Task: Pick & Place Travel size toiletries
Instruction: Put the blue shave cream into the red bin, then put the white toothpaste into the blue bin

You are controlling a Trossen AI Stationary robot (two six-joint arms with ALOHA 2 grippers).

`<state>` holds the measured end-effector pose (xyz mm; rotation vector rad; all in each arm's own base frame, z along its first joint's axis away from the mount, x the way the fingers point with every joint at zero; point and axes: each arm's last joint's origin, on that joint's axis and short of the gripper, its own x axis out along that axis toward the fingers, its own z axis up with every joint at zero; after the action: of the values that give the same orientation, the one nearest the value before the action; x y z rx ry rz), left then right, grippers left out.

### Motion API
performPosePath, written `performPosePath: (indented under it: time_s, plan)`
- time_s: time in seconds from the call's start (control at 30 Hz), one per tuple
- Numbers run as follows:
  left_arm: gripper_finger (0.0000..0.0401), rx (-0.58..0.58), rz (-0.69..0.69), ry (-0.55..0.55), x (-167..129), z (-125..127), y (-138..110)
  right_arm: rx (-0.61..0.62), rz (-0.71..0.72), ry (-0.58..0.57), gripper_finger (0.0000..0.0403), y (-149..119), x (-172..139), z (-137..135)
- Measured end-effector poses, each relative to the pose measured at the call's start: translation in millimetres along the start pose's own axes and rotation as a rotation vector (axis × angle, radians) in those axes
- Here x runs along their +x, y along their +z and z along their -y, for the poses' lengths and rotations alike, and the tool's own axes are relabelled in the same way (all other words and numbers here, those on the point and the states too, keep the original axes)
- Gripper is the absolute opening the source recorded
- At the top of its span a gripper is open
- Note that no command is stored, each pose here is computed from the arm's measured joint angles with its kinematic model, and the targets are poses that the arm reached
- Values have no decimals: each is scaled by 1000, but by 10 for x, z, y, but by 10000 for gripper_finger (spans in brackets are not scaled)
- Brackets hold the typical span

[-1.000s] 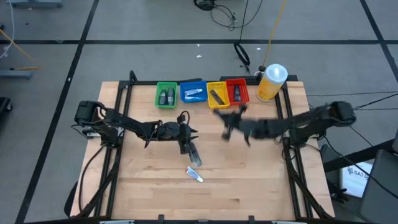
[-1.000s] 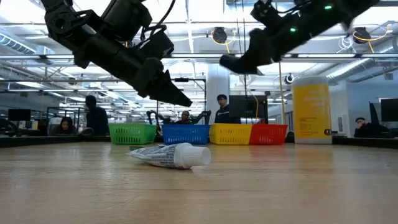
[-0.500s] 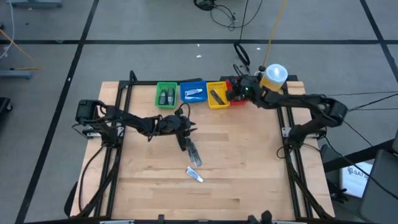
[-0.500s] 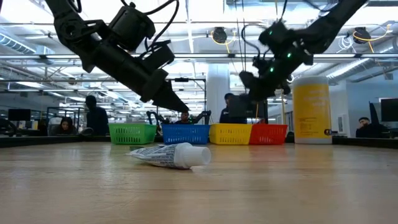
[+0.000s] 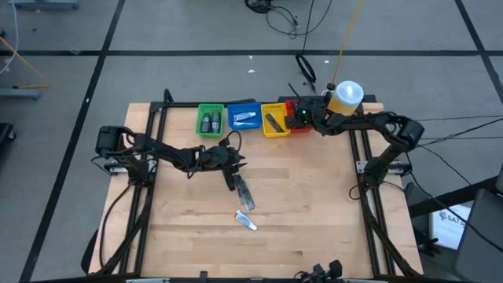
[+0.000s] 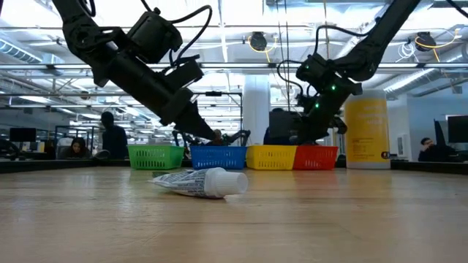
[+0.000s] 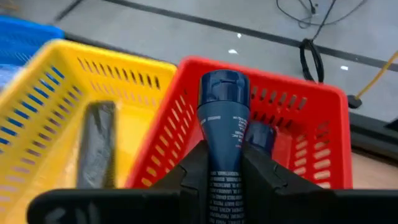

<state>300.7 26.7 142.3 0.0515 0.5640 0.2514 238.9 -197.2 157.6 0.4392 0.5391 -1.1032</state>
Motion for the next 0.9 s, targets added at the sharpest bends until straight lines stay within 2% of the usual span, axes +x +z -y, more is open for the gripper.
performPosePath:
  time_s: [0.23, 0.37, 0.63, 0.8, 0.9]
  plan:
    - [106, -17, -1, -5, -4, 19, -5, -2, -21, -13, 55, -52, 72, 12]
    - [106, -15, 1, -11, -8, 39, -4, -4, -25, -11, 71, -60, 81, 11]
    - [106, -20, 1, -11, -8, 41, -4, -35, -20, 13, 141, -48, 75, 1]
    - [106, -32, 0, -12, -8, 41, -5, -117, 47, 44, 185, 96, -99, -14]
    - [106, -32, 0, 3, -8, 36, -5, -186, 91, 146, 198, 162, -299, -116]
